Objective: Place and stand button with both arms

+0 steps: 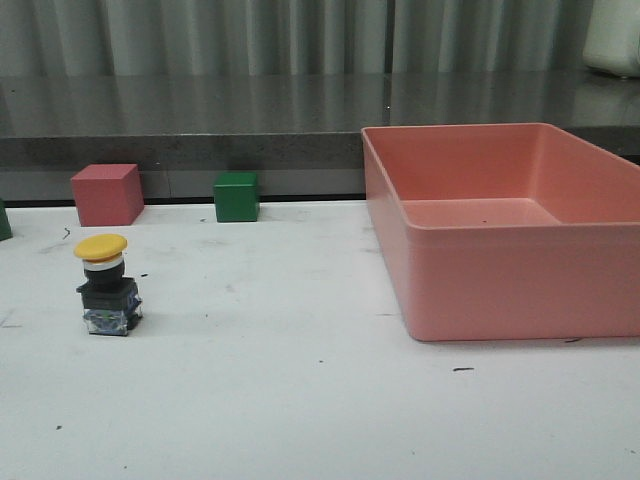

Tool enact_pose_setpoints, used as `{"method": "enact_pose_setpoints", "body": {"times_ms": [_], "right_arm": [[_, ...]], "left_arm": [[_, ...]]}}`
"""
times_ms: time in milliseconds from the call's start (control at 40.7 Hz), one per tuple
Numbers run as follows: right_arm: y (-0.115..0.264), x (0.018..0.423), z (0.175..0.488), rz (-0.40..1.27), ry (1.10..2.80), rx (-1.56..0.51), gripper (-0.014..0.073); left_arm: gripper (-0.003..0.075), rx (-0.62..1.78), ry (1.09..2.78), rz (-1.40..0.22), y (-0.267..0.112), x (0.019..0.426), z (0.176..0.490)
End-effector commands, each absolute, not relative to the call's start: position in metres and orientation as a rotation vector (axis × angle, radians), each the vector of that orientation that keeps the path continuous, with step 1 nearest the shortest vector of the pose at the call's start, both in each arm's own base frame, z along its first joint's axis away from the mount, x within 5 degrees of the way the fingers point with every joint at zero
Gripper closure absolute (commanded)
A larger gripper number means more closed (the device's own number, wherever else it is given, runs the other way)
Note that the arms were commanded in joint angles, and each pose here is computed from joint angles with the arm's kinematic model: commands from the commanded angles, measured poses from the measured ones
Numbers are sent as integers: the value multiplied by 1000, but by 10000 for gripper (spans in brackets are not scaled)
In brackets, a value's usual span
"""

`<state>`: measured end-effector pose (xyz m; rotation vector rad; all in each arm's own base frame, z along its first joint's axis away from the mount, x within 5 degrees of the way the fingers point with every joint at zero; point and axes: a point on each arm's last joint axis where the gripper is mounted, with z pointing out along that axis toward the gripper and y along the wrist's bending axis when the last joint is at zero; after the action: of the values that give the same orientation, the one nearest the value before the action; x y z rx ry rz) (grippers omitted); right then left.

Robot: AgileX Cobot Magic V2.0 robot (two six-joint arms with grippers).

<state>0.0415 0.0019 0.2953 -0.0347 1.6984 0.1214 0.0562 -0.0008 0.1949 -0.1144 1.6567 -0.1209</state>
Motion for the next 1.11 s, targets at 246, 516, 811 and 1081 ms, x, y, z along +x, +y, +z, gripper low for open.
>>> {"method": "enact_pose_setpoints", "body": {"times_ms": [246,516,811,1081], "right_arm": [[3,51,265,107,1563,-2,657],[2,56,201,103,1595,53,657],[1,55,191,102,1651,59,657],[1,55,191,102,1651,59,657]], "left_arm": [[740,-123,1559,-134,0,55,199],[740,-123,1559,-134,0,55,199],[740,-123,1558,-134,0,55,200],[740,-123,1558,-134,0,55,200]]}}
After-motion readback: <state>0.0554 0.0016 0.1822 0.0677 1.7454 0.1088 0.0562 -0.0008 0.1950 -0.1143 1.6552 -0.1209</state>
